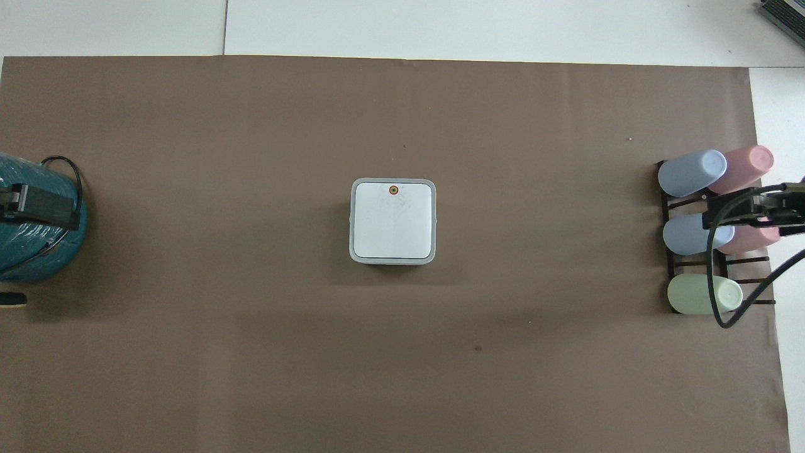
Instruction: Close trash can lid
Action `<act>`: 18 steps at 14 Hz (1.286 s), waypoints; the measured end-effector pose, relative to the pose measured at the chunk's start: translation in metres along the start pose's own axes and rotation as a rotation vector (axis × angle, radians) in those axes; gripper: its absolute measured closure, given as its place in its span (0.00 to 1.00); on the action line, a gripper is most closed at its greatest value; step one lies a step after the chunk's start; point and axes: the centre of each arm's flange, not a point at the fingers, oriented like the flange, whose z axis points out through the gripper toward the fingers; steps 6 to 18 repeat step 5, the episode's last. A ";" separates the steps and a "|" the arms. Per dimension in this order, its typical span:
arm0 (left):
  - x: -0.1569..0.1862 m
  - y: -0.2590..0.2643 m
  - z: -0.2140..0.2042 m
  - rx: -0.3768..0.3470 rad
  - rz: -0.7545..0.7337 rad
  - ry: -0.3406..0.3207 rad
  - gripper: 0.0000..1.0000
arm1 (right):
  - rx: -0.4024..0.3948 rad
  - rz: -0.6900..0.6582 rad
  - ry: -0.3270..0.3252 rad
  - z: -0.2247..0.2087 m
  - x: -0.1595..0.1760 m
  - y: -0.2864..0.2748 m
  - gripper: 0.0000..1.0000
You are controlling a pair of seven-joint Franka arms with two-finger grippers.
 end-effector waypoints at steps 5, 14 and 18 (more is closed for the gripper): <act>-0.001 -0.001 0.004 -0.002 0.002 -0.010 0.00 | 0.000 0.000 0.000 0.000 0.000 0.000 0.00; -0.001 -0.001 0.004 -0.002 0.002 -0.010 0.00 | 0.000 0.000 0.000 0.000 0.000 0.000 0.00; -0.001 -0.001 0.004 -0.002 0.002 -0.010 0.00 | 0.000 0.000 0.000 0.000 0.000 0.000 0.00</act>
